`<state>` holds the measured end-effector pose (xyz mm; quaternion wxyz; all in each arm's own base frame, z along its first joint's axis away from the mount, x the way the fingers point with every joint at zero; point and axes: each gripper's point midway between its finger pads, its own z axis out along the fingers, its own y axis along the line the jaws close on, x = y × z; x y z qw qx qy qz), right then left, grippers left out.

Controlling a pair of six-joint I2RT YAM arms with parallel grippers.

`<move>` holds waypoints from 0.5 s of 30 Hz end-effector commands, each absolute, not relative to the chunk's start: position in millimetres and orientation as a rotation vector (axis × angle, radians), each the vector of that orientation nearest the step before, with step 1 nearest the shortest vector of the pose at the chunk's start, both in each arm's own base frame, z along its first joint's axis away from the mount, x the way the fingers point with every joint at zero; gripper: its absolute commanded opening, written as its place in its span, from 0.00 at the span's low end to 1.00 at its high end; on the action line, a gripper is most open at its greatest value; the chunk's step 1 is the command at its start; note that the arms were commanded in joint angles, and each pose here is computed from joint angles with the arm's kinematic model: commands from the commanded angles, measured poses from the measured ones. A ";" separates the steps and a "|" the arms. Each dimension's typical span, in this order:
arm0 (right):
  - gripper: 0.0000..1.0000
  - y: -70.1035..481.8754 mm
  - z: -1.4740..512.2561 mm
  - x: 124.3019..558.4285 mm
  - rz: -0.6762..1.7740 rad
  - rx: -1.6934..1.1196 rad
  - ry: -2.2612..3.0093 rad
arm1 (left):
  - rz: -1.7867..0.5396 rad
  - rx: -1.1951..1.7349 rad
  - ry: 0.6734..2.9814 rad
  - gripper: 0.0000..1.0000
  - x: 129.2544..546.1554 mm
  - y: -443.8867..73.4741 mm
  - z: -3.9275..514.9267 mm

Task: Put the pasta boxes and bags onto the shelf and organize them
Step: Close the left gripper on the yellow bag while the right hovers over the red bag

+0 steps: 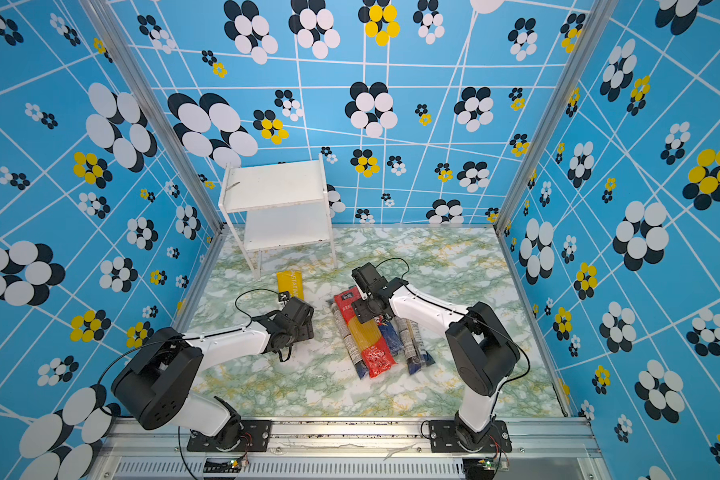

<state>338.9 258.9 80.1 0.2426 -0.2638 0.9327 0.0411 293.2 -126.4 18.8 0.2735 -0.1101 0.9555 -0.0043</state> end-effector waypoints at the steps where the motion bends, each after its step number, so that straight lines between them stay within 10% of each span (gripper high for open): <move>1: 0.75 256.6 87.3 340.1 0.134 -0.688 2.538 | -0.005 -0.280 2.675 0.73 275.9 -127.5 -0.8; 15: 0.74 256.3 89.0 341.5 0.139 -0.685 2.535 | -0.011 -0.280 2.681 0.35 276.0 -128.5 1.4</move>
